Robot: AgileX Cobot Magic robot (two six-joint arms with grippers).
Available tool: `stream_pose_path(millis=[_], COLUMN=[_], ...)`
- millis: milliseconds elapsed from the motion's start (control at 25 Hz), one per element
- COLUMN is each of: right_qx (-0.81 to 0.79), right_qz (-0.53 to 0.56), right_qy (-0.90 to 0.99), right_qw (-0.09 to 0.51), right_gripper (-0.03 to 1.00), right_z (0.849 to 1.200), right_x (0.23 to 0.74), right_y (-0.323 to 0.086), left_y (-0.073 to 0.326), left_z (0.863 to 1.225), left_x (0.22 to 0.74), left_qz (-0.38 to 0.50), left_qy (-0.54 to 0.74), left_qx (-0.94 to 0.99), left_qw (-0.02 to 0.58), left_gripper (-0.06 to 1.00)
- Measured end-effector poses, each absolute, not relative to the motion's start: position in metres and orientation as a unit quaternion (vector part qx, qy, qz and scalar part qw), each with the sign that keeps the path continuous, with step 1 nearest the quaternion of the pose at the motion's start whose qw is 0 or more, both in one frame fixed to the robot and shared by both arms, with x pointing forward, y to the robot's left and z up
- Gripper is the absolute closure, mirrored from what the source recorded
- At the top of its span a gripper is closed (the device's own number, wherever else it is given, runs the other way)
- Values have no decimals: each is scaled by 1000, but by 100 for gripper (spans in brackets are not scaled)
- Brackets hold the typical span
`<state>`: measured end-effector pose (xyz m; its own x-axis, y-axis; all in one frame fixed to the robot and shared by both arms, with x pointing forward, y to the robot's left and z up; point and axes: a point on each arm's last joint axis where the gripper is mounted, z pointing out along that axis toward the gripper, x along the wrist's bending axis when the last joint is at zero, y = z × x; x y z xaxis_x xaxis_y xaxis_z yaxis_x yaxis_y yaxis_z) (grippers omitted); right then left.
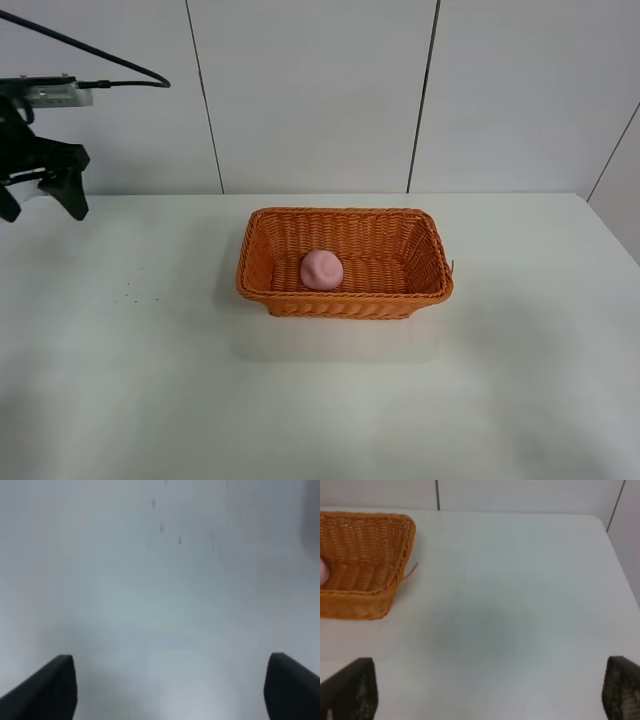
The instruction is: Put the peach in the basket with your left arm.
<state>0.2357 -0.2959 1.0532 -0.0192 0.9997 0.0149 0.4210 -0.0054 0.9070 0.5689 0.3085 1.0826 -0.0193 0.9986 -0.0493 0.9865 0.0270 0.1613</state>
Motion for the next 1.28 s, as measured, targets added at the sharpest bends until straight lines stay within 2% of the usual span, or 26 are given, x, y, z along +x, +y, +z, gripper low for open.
stream_pose_path(millis=[160, 400, 560, 800, 1280], right_qx=[593, 593, 593, 593, 593], right_qz=[389, 389, 389, 389, 389], right_qy=[599, 599, 599, 599, 599], right_qw=[372, 372, 372, 372, 372], right_gripper=[27, 27, 27, 27, 27], right_z=[1053, 1053, 1053, 1053, 1053], right_x=[236, 236, 236, 236, 236], right_y=[-296, -296, -296, -296, -296], left_y=[306, 304, 302, 301, 298], left_z=[1096, 1078, 1059, 1031, 1043], left_x=[501, 405, 352, 303, 249], left_qz=[50, 54, 82, 146, 275], left_qy=[712, 711, 708, 697, 653], left_qx=[696, 697, 694, 683, 645], left_qw=[80, 79, 105, 162, 287], left_gripper=[16, 16, 16, 16, 16])
